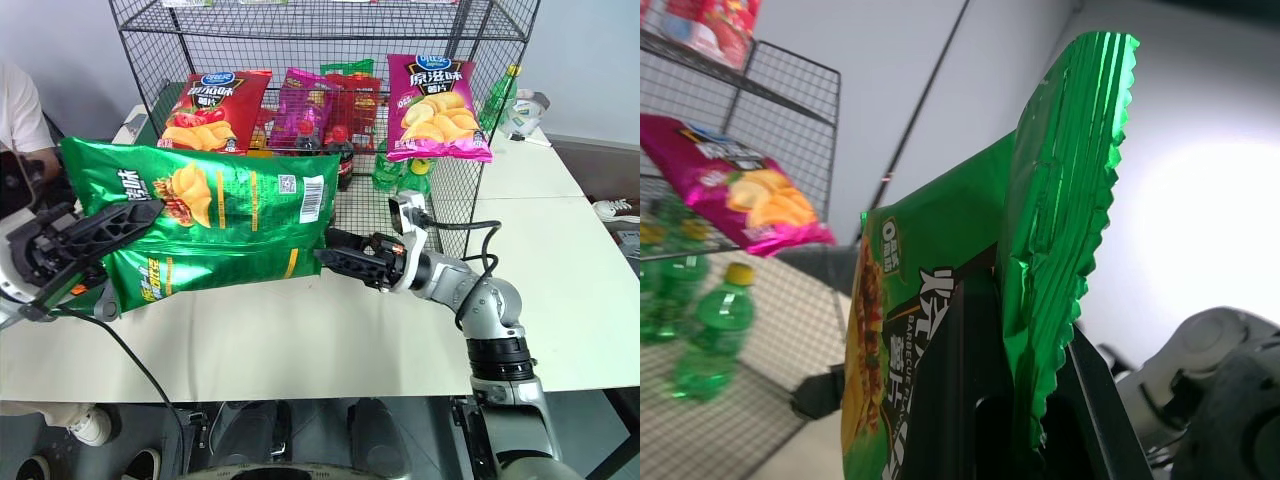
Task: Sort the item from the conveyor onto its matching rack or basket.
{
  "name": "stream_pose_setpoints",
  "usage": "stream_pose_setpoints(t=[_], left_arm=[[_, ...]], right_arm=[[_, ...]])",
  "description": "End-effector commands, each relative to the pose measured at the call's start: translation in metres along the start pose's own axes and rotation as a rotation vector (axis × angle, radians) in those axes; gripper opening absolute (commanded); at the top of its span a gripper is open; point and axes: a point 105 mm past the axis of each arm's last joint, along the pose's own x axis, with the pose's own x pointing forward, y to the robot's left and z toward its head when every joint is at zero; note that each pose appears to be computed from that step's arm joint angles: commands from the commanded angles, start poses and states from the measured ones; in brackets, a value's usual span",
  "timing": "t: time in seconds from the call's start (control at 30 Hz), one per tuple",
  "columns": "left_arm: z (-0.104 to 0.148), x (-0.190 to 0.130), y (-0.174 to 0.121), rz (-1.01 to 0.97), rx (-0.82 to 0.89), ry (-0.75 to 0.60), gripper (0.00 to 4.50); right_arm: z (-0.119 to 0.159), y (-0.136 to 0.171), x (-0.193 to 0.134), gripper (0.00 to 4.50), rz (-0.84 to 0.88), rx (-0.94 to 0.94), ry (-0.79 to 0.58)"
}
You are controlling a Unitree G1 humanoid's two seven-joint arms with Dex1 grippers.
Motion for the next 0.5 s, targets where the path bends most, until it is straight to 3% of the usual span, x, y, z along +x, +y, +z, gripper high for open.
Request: stream_pose_setpoints(t=[0.03, 0.27, 0.37, 0.5], left_arm=[[0.002, 0.001, 0.004, -0.026, -0.012, -0.027, 0.12], [-0.009, 0.004, 0.019, -0.011, -0.030, -0.035, 0.12], [-0.015, 0.004, 0.022, 0.000, -0.021, -0.017, 0.00], [-0.017, 0.003, 0.025, 0.013, -0.011, -0.023, 0.00]], right_arm=[[0.008, 0.021, 0.006, 4.50, 0.075, -0.078, 0.025], [-0.004, 0.026, 0.012, 4.50, 0.083, -0.106, 0.103], [-0.010, 0.024, 0.011, 3.69, 0.076, -0.095, 0.143], [-0.012, 0.023, 0.011, 1.67, 0.076, -0.087, 0.156]])
